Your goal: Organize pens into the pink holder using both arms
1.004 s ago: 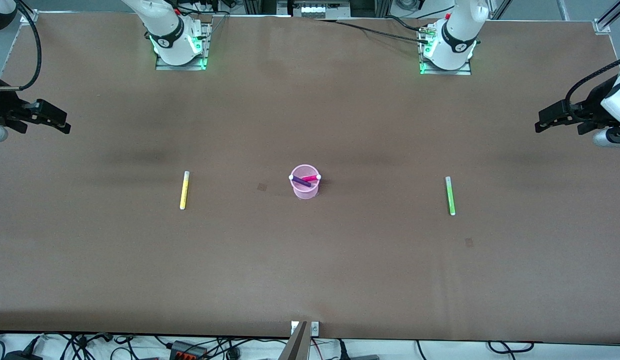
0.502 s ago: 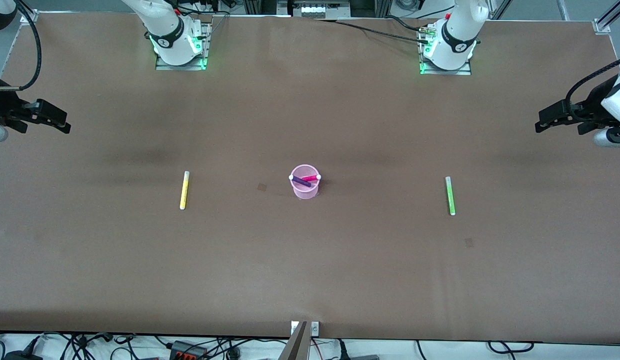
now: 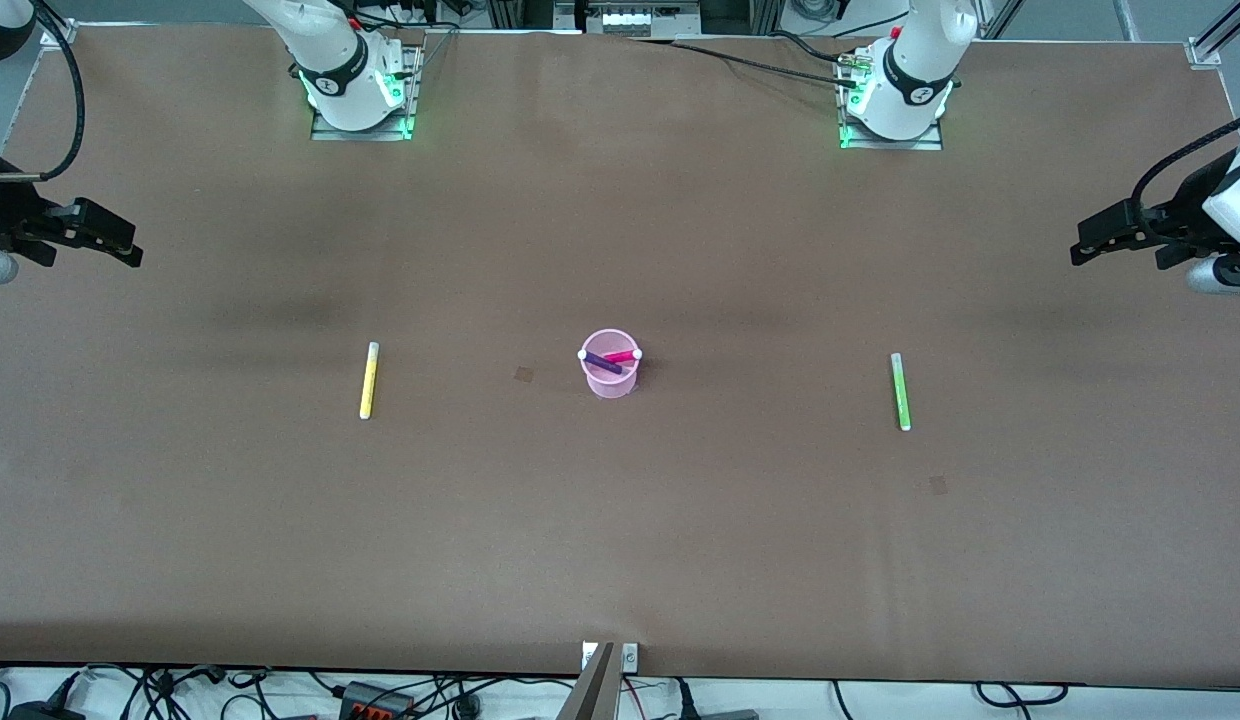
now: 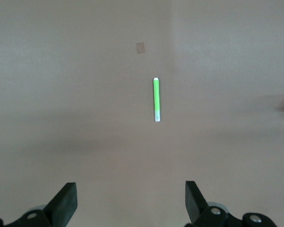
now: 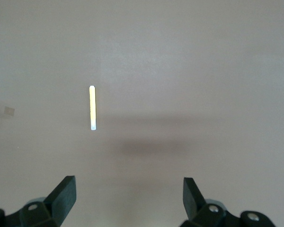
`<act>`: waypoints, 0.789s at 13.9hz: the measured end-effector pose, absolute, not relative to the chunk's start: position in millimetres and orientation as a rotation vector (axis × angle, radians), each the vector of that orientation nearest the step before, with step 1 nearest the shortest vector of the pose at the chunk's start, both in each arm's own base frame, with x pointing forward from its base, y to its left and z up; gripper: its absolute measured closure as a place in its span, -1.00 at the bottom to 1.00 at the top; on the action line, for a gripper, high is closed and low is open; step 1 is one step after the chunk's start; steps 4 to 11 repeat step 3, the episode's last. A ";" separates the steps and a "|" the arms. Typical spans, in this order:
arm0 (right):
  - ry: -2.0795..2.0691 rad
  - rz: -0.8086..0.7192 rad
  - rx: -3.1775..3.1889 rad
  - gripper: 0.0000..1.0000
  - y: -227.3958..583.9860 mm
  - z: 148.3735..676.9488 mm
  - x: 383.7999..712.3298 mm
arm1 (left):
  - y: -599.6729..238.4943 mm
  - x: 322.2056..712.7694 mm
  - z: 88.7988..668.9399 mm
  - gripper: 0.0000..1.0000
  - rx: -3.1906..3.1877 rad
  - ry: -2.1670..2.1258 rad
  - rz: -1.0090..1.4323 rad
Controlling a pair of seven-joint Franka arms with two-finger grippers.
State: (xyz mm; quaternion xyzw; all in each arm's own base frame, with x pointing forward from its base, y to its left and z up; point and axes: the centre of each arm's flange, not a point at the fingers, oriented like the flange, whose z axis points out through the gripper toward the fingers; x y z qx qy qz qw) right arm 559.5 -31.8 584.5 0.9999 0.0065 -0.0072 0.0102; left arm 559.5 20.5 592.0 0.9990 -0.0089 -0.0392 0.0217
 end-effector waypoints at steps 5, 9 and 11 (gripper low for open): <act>0.020 -0.020 3.121 -1.00 -31.8 584.6 559.7 | 20.5 559.5 592.0 -1.00 3.096 -0.028 -0.121; 0.020 -0.020 3.121 -1.00 -31.8 584.6 559.7 | 20.5 559.5 592.0 -1.00 3.096 -0.028 -0.121; 0.020 -0.020 3.121 -1.00 -31.8 584.6 559.7 | 20.5 559.5 592.0 -1.00 3.096 -0.028 -0.121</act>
